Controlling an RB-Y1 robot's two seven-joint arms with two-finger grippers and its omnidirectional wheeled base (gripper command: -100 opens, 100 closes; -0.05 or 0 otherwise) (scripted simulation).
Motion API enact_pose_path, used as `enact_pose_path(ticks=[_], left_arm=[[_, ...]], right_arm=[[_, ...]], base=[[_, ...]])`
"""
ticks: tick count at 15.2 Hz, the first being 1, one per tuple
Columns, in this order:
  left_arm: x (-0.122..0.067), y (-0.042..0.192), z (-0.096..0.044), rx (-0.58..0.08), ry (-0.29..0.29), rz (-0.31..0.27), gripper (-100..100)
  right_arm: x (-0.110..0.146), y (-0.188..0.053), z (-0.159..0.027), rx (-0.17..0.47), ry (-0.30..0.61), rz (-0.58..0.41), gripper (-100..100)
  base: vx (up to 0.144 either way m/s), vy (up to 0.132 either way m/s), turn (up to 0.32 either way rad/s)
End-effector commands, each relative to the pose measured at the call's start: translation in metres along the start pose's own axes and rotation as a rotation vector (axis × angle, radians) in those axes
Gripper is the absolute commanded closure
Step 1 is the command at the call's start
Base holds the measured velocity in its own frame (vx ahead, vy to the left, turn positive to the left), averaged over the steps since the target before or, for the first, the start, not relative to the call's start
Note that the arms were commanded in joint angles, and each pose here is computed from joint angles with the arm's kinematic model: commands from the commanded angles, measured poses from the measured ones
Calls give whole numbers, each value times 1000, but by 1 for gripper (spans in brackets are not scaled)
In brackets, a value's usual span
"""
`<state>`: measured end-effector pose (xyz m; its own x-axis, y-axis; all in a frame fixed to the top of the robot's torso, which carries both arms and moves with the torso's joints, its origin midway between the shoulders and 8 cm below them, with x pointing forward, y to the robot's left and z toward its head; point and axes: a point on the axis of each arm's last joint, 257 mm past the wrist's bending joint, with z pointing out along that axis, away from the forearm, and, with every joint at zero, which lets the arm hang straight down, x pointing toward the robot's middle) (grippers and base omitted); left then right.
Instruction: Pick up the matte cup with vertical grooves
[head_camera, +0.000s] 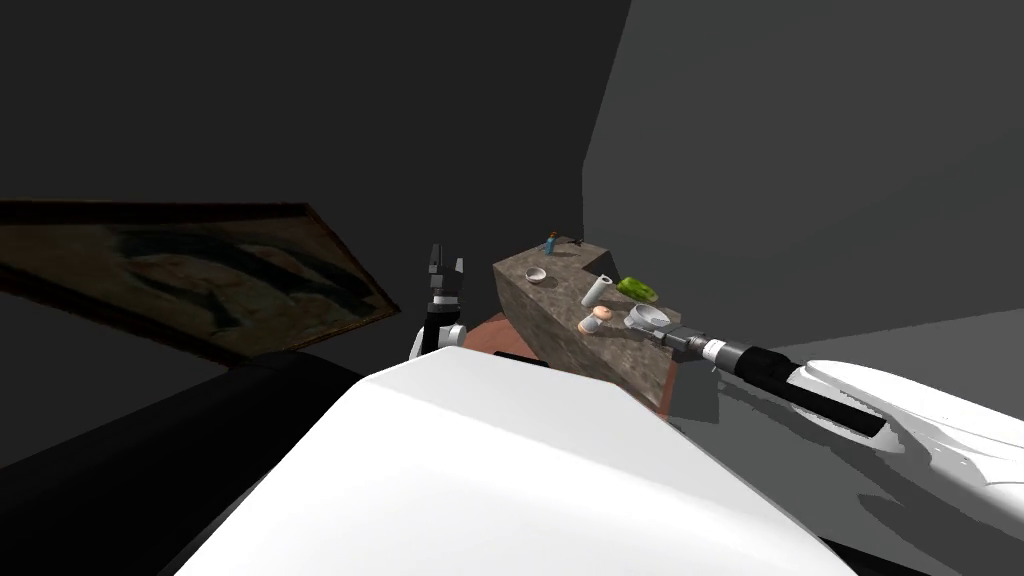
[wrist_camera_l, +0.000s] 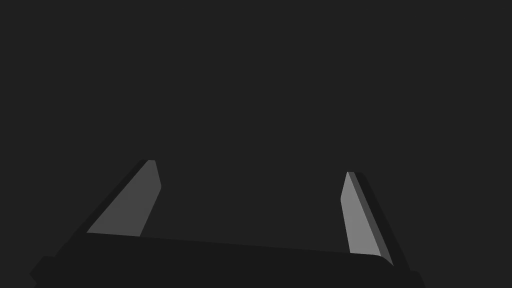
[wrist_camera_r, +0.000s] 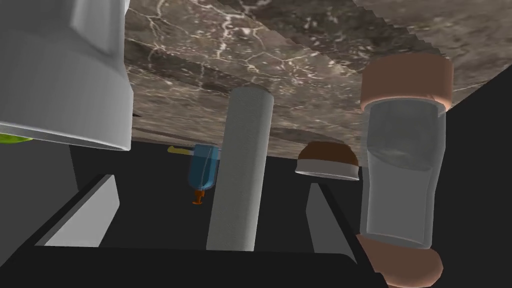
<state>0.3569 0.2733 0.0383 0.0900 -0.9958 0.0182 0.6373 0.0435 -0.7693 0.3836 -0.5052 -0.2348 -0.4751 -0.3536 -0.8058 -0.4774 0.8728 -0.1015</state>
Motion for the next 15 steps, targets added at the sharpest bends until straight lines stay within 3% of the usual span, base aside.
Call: enact_pose_path(ticks=[1,4,7,8,10,12,13,15], left_arm=[[0,0,0,0,0,0,0],[0,0,0,0,0,0,0],[0,0,0,0,0,0,0],[0,0,0,0,0,0,0],[0,0,0,0,0,0,0],[0,0,0,0,0,0,0],[0,0,0,0,0,0,0],[0,0,0,0,0,0,0]], right_arm=[[23,-16,-17,14,91,-46,-100],[38,-33,-35,31,174,-88,-100],[72,-51,-65,40,314,-131,-100],[71,-52,-66,41,316,-135,-100],[105,-63,-99,39,453,-162,-100],[104,-64,-100,40,454,-164,-100],[120,-68,-117,36,519,-174,-100],[120,-68,-117,36,519,-174,-100]], base=[[61,65,166],[52,50,174],[36,28,154],[79,63,224],[97,74,212],[79,61,101],[40,31,43],[19,13,35]])
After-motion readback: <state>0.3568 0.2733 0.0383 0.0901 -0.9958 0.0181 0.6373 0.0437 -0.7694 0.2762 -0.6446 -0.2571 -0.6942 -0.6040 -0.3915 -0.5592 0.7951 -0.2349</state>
